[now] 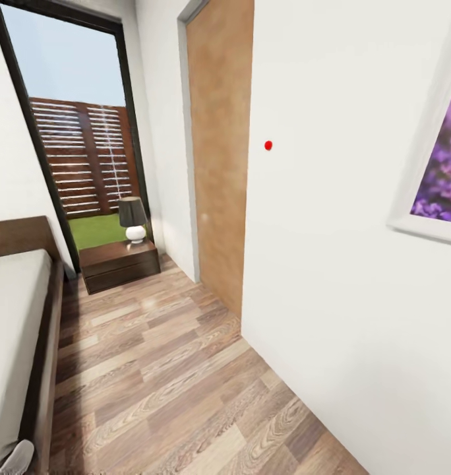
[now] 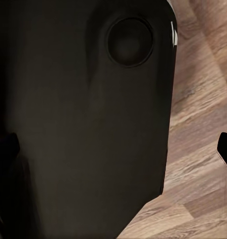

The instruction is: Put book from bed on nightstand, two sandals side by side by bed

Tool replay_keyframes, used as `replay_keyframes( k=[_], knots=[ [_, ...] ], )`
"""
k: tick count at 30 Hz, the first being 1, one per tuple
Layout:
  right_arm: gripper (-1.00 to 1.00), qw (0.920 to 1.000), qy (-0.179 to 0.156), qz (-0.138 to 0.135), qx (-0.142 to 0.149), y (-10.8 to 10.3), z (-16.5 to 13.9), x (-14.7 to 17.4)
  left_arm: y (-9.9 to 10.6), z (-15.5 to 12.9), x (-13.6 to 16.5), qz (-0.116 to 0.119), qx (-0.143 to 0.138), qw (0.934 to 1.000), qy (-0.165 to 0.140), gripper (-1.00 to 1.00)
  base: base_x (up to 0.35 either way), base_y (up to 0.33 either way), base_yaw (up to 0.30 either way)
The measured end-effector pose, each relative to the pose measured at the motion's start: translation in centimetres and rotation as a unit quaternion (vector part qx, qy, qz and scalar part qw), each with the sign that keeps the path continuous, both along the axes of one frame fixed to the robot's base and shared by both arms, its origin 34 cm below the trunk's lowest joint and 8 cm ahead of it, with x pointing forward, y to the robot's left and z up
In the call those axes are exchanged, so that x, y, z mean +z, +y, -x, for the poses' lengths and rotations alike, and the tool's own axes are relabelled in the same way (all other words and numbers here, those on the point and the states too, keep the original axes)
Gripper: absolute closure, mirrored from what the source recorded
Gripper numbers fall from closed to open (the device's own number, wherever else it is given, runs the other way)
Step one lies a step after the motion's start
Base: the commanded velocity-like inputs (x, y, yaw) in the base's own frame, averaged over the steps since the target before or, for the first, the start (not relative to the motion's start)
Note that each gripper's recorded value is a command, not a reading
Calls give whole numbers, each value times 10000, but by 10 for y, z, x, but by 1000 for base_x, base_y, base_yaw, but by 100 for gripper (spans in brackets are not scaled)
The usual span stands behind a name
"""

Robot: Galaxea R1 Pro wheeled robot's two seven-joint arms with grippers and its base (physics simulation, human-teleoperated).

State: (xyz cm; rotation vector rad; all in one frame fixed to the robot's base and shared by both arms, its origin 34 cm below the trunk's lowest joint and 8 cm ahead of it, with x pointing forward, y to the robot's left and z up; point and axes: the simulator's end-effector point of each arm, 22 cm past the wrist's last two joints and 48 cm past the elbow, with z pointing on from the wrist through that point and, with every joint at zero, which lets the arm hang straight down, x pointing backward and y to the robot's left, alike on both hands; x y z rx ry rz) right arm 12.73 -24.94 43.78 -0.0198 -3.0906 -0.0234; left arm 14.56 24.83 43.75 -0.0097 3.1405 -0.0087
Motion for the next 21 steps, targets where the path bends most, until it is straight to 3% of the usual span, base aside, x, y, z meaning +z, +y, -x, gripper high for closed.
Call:
replay_keyframes(
  k=[21],
  knots=[
    [-100,10000,-2,1,0,0,0,0,0,0,0,0,0,10000,2,-100,0,0,293]
  ],
)
